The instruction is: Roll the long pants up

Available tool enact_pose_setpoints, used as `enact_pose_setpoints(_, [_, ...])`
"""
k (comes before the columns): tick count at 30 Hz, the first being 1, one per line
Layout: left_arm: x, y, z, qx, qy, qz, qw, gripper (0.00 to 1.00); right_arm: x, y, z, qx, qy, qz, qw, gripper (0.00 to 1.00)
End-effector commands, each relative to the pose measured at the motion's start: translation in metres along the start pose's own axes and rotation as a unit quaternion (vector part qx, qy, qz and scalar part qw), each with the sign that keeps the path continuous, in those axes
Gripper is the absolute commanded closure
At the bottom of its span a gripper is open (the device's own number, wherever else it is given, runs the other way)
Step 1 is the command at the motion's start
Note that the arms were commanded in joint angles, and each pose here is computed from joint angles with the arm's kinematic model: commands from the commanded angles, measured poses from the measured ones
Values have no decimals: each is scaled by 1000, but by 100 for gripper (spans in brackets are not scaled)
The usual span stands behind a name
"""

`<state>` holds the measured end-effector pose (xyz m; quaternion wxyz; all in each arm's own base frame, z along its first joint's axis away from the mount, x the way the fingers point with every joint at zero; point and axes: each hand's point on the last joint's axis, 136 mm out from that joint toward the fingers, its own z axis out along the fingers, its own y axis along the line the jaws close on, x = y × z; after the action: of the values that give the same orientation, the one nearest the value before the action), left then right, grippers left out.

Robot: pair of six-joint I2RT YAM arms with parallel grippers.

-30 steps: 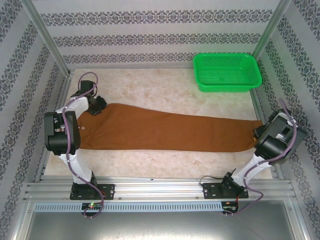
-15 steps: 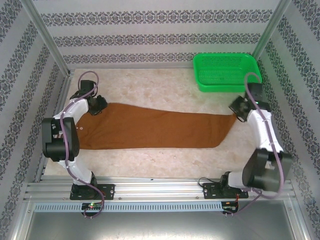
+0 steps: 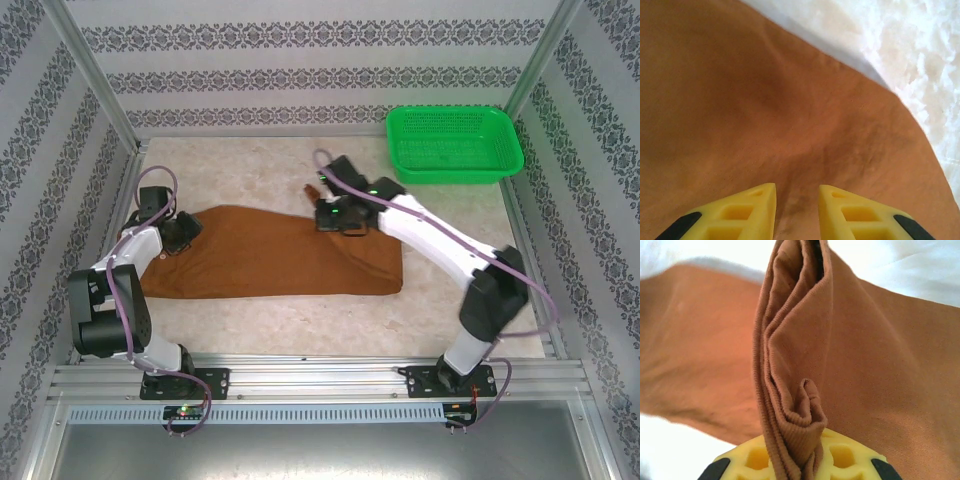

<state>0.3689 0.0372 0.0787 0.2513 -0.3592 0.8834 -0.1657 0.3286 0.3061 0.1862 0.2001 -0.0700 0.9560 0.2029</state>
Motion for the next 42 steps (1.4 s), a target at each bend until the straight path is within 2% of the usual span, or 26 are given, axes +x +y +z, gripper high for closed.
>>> enact_pose_setpoints(1, [6, -8, -3, 43, -8, -9, 999, 71, 23, 55, 24, -39, 62, -49, 996, 100])
enact_pose_setpoints(5, [19, -3, -4, 53, -3, -5, 999, 69, 44, 115, 55, -79, 106, -98, 986, 99])
enact_pose_setpoints(6, [22, -2, -4, 55, 0, -4, 998, 69, 49, 124, 62, -87, 119, -101, 984, 70])
enact_pose_setpoints(8, [23, -7, -4, 71, 3, -2, 997, 69, 54, 133, 68, -103, 139, -92, 981, 19])
enact_pose_setpoints(9, [25, -11, -3, 85, 6, 1, 996, 68, 53, 130, 68, -102, 140, -83, 981, 4])
enact_pose_setpoints(12, [30, -23, -1, 127, 15, 6, 992, 65, 40, 107, 55, -98, 111, -60, 987, 2])
enact_pose_setpoints(16, [46, -41, 3, 189, 35, 24, 981, 49, 29, 48, 38, -87, 83, 8, 993, 2])
enact_pose_setpoints(19, [65, -54, 7, 198, 62, 64, 976, 42, 30, 6, 34, -68, 73, 44, 994, 2])
enact_pose_setpoints(22, [86, -65, 11, 197, 93, 102, 971, 41, 32, -25, 33, -52, 68, 71, 994, 2])
enact_pose_setpoints(27, [114, -65, 21, 131, 125, 166, 969, 41, 33, -43, 35, -49, 65, 88, 993, 2])
enact_pose_setpoints(30, [118, -50, 31, 87, 133, 163, 974, 43, 36, -46, 42, -49, 73, 91, 992, 2])
enact_pose_setpoints(34, [104, -18, 23, -11, 98, 175, 980, 45, 40, -47, 48, -51, 80, 96, 991, 2])
enact_pose_setpoints(38, [92, -16, 2, -17, 54, 192, 980, 43, 43, -49, 54, -54, 84, 101, 990, 2])
enact_pose_setpoints(42, [98, -16, 8, -17, 80, 211, 974, 41, 42, -50, 60, -51, 91, 102, 989, 3])
